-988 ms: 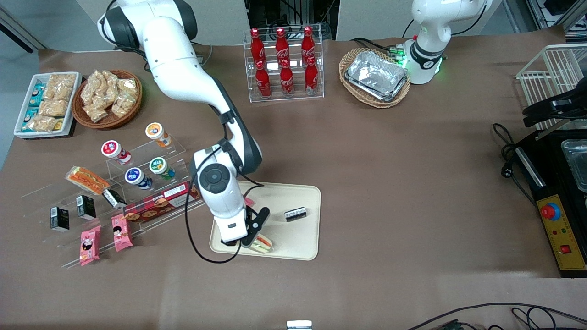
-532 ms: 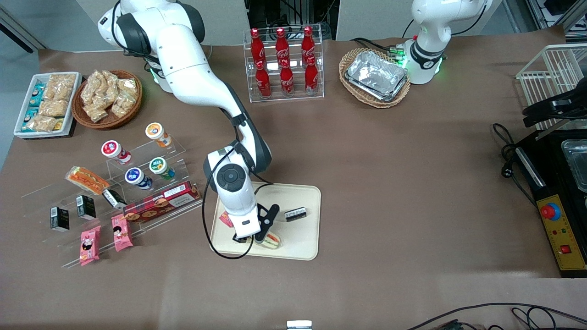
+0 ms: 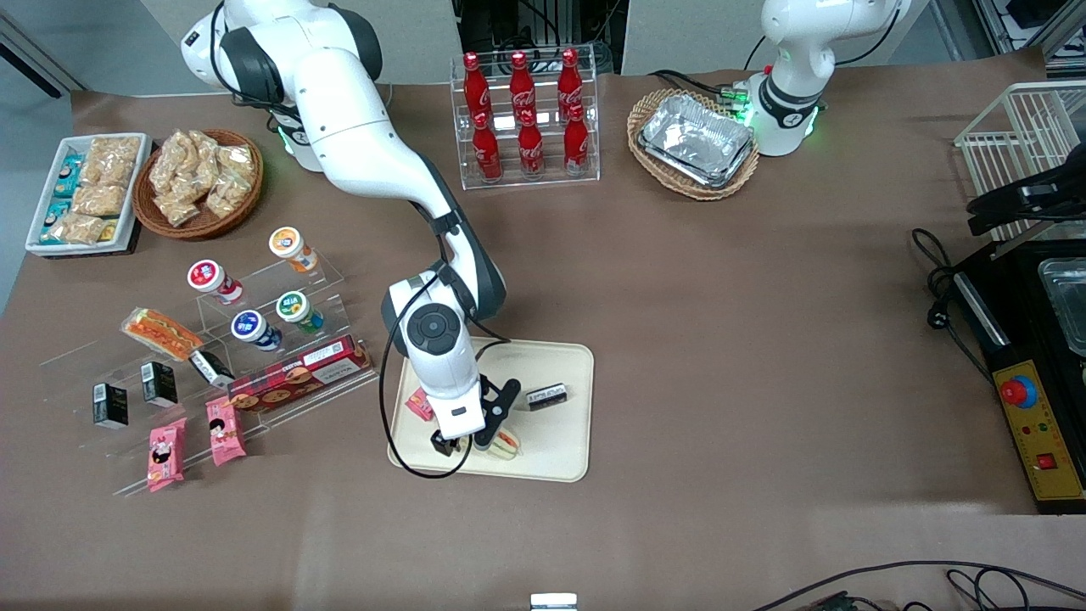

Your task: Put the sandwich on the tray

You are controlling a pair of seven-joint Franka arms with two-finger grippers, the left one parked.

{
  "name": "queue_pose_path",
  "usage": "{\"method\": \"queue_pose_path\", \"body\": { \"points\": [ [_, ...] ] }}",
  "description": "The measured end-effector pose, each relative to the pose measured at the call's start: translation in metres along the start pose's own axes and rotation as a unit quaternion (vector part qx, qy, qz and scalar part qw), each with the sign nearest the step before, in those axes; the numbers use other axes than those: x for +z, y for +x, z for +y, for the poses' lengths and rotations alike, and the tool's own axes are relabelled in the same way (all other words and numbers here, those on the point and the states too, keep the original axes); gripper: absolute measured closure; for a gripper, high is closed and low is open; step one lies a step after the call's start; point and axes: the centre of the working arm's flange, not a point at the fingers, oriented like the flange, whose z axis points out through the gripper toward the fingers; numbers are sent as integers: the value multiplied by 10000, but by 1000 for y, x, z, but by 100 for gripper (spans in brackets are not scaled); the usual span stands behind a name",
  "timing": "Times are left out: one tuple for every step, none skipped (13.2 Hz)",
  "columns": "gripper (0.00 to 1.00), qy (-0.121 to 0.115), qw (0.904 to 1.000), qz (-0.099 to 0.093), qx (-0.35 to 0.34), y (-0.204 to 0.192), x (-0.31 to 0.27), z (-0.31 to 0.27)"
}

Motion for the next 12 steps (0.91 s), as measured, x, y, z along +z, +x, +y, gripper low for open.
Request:
{"method": "queue_pose_path", "body": {
  "points": [
    [1, -13, 10000, 18, 2, 1, -1, 1],
    [0, -32, 10000, 37, 7, 2, -4, 2],
    [0, -61, 10000, 69, 16, 3, -8, 5],
    [0, -90, 9999, 115, 31, 5, -14, 8],
    [0, -116, 9998, 169, 50, 7, -21, 10],
    [0, -132, 9996, 224, 80, 9, -30, 13],
    [0, -134, 9995, 261, 109, 10, -40, 16],
    [0, -116, 9994, 280, 136, 10, -51, 20],
    [0, -83, 9994, 288, 167, 10, -64, 23],
    [0, -43, 9994, 294, 198, 10, -78, 27],
    [0, 7, 9993, 298, 233, 9, -94, 31],
    [0, 74, 9990, 325, 303, 7, -113, 36]
  ]
}}
